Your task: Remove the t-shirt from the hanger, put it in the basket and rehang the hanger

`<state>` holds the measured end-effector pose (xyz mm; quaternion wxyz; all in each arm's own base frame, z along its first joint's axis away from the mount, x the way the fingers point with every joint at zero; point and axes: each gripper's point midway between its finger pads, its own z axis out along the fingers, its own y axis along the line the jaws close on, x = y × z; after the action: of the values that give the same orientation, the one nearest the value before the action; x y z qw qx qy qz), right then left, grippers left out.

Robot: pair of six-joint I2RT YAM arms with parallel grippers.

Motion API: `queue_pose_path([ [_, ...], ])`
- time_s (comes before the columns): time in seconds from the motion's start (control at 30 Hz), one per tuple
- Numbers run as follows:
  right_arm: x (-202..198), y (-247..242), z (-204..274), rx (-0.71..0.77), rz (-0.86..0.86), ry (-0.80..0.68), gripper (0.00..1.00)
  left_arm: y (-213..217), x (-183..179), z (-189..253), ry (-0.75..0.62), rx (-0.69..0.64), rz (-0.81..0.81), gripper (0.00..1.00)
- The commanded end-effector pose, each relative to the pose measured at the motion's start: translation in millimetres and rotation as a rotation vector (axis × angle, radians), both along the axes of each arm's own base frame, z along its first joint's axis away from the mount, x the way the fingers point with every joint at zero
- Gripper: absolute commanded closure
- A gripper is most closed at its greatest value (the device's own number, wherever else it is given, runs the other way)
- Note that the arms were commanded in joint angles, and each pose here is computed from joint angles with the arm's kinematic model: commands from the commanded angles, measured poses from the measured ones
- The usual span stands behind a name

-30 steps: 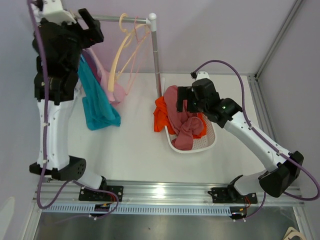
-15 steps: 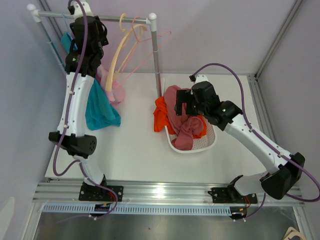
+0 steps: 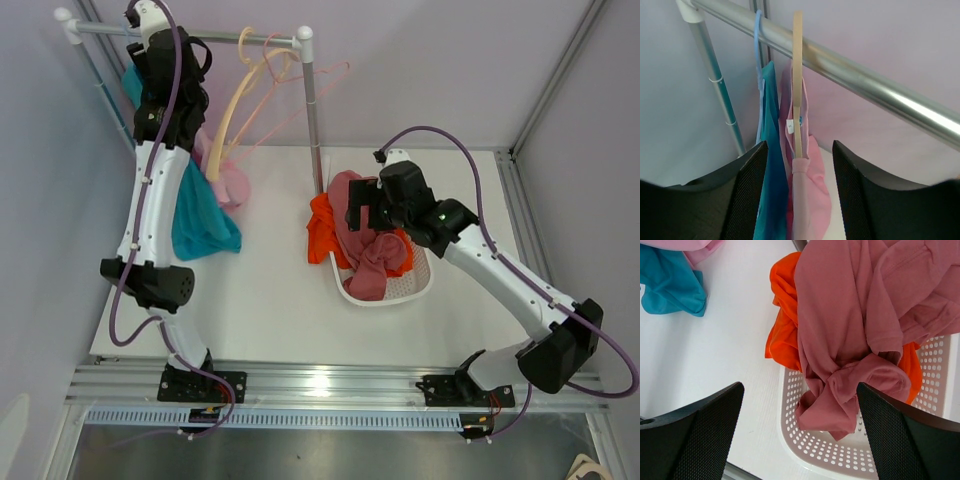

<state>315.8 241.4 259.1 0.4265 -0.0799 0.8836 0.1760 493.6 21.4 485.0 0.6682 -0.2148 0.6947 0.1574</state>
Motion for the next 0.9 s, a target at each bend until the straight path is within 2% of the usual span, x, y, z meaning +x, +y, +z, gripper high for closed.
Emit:
queue_pose_path([
  [0.0,7,8,16,0.025,0.024,-0.028,0.00,14,7,9,-0.050,0.022,0.070,0.41],
  [0.23,10,8,16,0.002,0.033,-0.023,0.01,18,29,4,-0.093,0.033,0.072,0.41],
  [0.53,21,13,3,-0.028,0.040,0.023,0.01,34,50,-2,-0.127,0.092,0.178,0.41],
  [0.73,24,25,3,-0.044,0.058,0.034,0.00,40,64,-10,-0.151,0.077,0.172,0.42],
  [0.87,24,27,1,-0.049,0.058,0.040,0.01,41,71,-7,-0.201,0.066,0.151,0.47],
])
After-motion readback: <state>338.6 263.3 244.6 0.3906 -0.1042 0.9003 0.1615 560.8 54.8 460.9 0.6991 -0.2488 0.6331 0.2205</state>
